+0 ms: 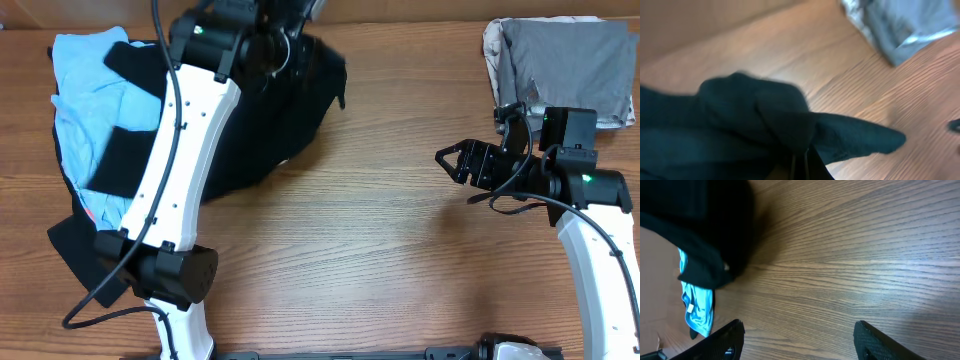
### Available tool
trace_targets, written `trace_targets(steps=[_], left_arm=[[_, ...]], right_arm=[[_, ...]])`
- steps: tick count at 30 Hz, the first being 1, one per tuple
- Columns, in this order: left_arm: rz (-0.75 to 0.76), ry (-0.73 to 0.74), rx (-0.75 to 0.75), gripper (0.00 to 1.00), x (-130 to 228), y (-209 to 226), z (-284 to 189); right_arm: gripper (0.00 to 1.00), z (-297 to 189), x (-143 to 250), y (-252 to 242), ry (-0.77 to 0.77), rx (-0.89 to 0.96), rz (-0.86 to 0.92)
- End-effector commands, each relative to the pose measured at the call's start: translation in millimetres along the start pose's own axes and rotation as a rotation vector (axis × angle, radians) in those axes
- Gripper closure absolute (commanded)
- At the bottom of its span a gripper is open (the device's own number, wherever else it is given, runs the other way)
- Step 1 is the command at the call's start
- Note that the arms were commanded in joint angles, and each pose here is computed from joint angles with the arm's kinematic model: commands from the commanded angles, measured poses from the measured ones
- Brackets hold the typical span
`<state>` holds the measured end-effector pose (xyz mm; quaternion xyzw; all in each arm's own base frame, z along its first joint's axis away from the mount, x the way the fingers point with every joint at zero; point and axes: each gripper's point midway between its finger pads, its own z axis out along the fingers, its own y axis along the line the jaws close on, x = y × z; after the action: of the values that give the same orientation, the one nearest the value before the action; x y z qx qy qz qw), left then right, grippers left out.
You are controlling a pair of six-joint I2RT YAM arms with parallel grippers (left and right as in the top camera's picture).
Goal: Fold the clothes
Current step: 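Drag the black shirt rightward with the left gripper, spreading it out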
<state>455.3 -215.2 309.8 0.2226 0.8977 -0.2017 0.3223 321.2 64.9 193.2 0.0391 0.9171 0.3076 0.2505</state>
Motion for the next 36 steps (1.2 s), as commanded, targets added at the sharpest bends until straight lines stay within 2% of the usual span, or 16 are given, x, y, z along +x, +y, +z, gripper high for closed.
trace_targets(steps=[1,10,16,20,21,22,25,26,30,36], left_arm=[[0.046,-0.091,0.155,0.96,-24.0,-45.0,-13.5],[0.157,-0.113,0.265,0.96,-28.0,-108.2,4.7],[0.202,-0.084,0.288,0.96,-20.1,-136.9,47.6],[0.201,-0.094,0.317,0.89,-21.0,-151.1,85.8],[0.200,-0.100,0.326,0.82,-21.8,-154.9,93.3],[0.201,-0.107,0.337,0.71,-22.3,-159.0,100.0],[0.225,-0.133,0.386,0.10,-25.0,-173.4,111.4],[0.228,-0.141,0.388,0.00,-26.3,-173.8,113.5],[0.210,-0.161,0.311,0.00,-35.4,-151.8,112.6],[0.093,-0.130,0.117,0.00,-39.6,-53.5,105.9]], right_arm=[[0.26,-8.6,-10.4,7.4,-0.034,-0.010,-0.020],[0.26,-8.9,-10.7,-1.4,-0.038,0.039,-0.014],[0.27,-17.2,-15.1,-16.4,-0.062,0.067,0.028],[0.26,-33.9,-17.5,-43.5,-0.094,0.114,0.117],[0.27,-39.0,-17.6,-50.6,-0.104,0.126,0.142],[0.26,-44.1,-17.6,-57.3,-0.114,0.138,0.165],[0.26,-59.3,-18.5,-71.4,-0.151,0.160,0.217],[0.25,-63.4,-19.0,-74.2,-0.163,0.165,0.227],[0.23,-73.7,-21.0,-75.6,-0.197,0.177,0.225],[0.22,-68.5,-20.2,-66.7,-0.183,0.163,0.198]])
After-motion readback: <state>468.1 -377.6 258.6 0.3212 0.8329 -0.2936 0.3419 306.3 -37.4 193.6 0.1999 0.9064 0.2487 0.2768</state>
